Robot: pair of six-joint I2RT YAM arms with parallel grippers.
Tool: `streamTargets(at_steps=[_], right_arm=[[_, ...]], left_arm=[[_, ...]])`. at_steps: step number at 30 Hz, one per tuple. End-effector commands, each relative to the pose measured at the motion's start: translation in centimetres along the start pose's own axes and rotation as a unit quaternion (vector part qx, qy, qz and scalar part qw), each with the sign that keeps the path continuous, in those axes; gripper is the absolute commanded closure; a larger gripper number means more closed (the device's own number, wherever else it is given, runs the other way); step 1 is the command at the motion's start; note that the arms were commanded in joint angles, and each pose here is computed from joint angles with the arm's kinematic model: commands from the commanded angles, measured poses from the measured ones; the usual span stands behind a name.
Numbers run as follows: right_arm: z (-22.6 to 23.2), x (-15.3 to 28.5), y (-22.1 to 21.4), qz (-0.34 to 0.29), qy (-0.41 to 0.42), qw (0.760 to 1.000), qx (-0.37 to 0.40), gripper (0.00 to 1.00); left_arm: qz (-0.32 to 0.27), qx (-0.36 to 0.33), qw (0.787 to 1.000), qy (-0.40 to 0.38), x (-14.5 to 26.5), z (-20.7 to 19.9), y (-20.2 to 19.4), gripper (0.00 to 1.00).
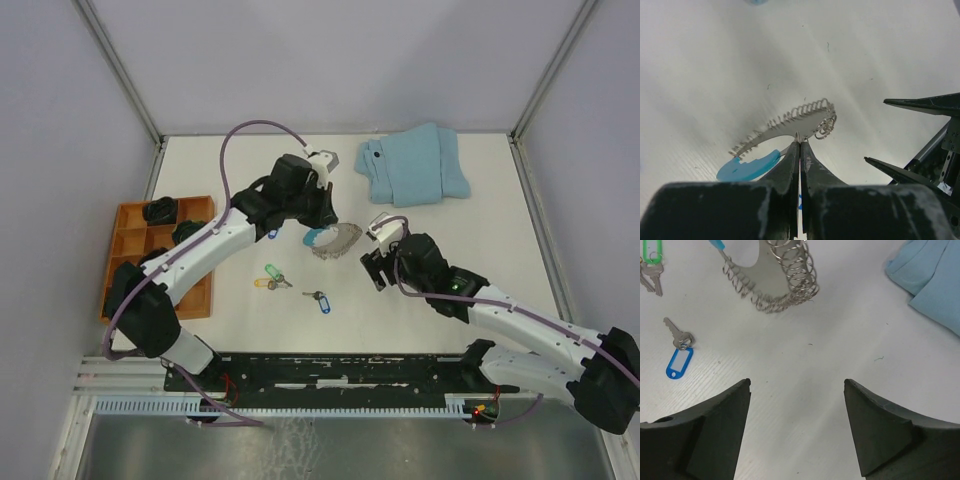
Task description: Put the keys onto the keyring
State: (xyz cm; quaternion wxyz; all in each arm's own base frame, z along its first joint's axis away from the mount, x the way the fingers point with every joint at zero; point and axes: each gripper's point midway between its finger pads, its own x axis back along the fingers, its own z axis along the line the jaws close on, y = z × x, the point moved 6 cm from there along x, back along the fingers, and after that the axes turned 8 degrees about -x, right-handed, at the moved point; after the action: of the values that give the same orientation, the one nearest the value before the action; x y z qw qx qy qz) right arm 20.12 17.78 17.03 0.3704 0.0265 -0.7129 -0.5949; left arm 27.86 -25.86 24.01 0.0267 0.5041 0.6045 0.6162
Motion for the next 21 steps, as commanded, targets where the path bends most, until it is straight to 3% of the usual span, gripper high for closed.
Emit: streamTargets(at_steps=[1,8,15,21], right_arm=[[0.3,-0.4,2.5,-0.037,0.023,0.999,0.012,0.18],[-0.9,0.2,1.7,-0.059,0.049,0.997,-0.009,0.22],[0.0,-0.3,0.7,-0.062,0.103,0.993,0.008,0.28],[1.1,-1.2,1.0,-0.082,0.168,0.982,0.021,0.43]], left_arm=[[0.037,-0.085,0.996,-0.014,-0.7,-2.6,-0.3,0.97],[0.097,-0.080,0.991,-0.039,-4.1,-4.3,-4.8,0.97],[0.064,-0.115,0.990,-0.046,-2.6,-4.3,-3.7,0.97],[0.061,-0.157,0.982,-0.080,-1.6,-4.7,-3.8,0.97]])
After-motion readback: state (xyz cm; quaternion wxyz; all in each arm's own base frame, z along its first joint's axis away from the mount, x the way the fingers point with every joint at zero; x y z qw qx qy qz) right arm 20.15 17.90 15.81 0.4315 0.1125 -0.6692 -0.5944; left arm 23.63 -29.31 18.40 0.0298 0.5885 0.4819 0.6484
